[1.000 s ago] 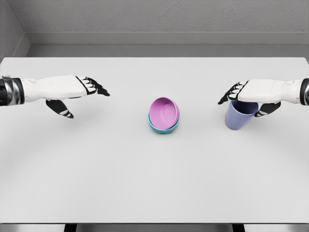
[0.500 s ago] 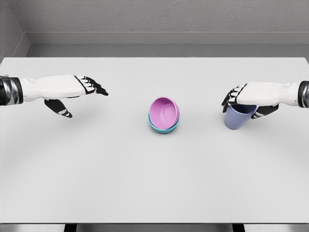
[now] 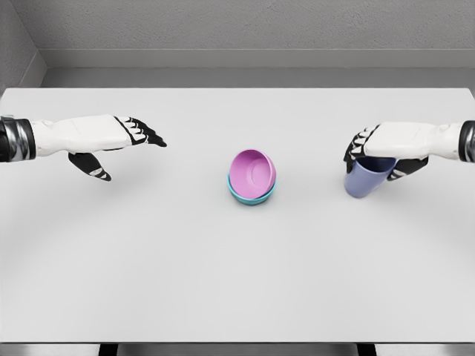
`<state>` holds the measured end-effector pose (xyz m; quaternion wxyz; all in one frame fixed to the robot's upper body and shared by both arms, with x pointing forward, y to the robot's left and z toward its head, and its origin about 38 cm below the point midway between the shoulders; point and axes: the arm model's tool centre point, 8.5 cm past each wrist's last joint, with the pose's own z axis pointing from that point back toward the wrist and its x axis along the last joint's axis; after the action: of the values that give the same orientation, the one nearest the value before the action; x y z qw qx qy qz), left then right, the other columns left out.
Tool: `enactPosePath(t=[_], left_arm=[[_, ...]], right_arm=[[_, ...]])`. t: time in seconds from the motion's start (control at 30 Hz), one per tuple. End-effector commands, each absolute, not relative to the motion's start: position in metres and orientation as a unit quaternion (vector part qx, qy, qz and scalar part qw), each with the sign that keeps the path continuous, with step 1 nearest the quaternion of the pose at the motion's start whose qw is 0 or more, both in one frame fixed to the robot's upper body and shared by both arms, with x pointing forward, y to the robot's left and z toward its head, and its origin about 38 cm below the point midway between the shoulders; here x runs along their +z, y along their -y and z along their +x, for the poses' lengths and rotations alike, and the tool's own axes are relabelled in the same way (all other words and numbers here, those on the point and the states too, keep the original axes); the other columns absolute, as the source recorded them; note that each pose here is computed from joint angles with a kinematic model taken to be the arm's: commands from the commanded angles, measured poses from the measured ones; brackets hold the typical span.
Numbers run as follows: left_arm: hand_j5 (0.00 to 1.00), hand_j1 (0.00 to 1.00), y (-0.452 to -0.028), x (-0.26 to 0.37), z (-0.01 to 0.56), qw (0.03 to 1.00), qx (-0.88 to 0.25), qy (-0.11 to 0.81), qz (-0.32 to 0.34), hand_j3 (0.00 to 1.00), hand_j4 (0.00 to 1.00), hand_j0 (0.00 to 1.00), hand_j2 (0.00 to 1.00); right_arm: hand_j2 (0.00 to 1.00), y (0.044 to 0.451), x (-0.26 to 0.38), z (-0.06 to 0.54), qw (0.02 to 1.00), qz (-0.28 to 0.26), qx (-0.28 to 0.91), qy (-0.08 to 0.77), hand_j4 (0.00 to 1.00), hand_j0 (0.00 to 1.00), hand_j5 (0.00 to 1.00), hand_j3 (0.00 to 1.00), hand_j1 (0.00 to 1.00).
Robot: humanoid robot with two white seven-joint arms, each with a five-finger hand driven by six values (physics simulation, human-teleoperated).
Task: Stacking bowl and cup with both arms
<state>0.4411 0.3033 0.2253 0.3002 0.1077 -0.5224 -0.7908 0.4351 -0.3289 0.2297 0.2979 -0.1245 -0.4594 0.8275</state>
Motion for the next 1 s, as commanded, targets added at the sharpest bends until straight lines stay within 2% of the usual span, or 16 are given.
enactPosePath(t=[0.0,0.63,0.97], left_arm=[[1.00,1.00,-0.304,0.226,0.441,0.302,-0.789,0.524,0.107,1.00,1.00,1.00,1.00],[1.00,1.00,-0.304,0.226,0.441,0.302,-0.789,0.524,0.107,1.00,1.00,1.00,1.00],[1.00,1.00,-0.304,0.226,0.441,0.302,-0.789,0.524,0.107,1.00,1.00,1.00,1.00]], right_arm=[[0.55,0.329,0.233,0.436,0.300,-0.126,0.824,0.465,0.55,0.55,0.55,0.55,0.55],[0.55,0.320,0.280,0.446,0.278,-0.149,0.793,0.522,0.55,0.55,0.55,0.55,0.55],[0.55,0.271,0.313,0.420,0.181,-0.143,0.802,0.551,0.55,0.55,0.55,0.55,0.55]])
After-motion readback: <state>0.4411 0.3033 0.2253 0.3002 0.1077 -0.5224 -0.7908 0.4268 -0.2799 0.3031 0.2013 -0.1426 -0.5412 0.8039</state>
